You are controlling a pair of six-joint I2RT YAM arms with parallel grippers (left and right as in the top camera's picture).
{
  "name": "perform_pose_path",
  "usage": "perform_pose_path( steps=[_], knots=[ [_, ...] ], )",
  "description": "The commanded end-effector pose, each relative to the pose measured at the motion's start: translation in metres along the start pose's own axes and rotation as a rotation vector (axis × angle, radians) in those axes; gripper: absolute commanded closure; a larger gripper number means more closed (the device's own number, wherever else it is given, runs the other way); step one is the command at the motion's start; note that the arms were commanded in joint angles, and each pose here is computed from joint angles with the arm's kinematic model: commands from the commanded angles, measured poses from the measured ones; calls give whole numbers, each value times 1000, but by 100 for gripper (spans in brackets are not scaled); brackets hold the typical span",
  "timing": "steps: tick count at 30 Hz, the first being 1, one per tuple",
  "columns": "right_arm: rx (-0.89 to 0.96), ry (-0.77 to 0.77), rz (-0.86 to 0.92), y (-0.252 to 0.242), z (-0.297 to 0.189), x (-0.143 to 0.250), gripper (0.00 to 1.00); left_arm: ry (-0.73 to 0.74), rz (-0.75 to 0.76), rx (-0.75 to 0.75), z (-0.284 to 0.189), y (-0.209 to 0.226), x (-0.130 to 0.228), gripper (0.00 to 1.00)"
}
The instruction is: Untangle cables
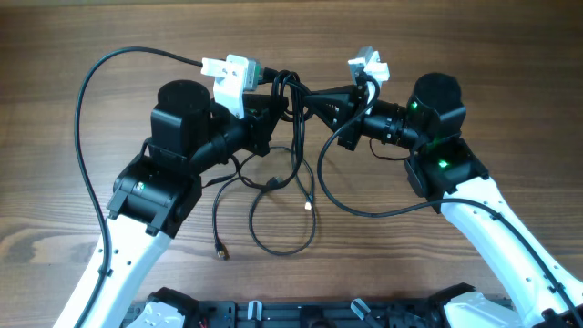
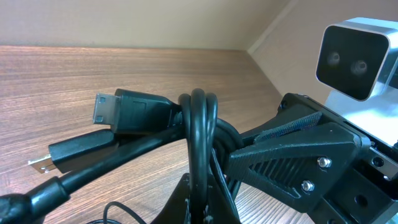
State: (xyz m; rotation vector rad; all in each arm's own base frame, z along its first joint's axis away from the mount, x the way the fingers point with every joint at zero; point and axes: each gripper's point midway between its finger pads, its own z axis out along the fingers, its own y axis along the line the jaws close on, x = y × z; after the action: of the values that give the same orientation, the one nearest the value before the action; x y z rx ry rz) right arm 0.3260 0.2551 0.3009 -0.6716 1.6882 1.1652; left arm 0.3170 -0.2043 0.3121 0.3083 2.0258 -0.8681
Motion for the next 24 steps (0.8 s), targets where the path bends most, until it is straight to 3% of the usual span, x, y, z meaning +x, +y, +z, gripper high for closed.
perform_pose_path(
  steps=[1, 4, 6, 7, 11, 18, 22, 24],
  knots=[
    [19, -6, 13, -3, 0, -1, 96, -10, -2, 44, -1, -10, -5, 96],
    [19, -6, 13, -3, 0, -1, 94, -9, -2, 45, -1, -10, -5, 96],
    [18, -8, 11, -3, 0, -2, 79, -7, -2, 52, -1, -11, -5, 96],
    [18, -9, 11, -3, 0, -2, 79, -5, -2, 55, -1, -11, -5, 96],
    [17, -12, 15, -3, 0, -3, 95, -5, -6, 56, -1, -12, -5, 96],
    [20, -16, 30, -3, 0, -4, 95, 5, -7, 72, 0, -14, -3, 96],
    [18, -18, 28, -3, 0, -4, 73, 7, -7, 73, 0, -14, -2, 96],
    [17, -21, 25, -2, 0, -5, 68, 8, -8, 74, 0, -14, -2, 96]
  ],
)
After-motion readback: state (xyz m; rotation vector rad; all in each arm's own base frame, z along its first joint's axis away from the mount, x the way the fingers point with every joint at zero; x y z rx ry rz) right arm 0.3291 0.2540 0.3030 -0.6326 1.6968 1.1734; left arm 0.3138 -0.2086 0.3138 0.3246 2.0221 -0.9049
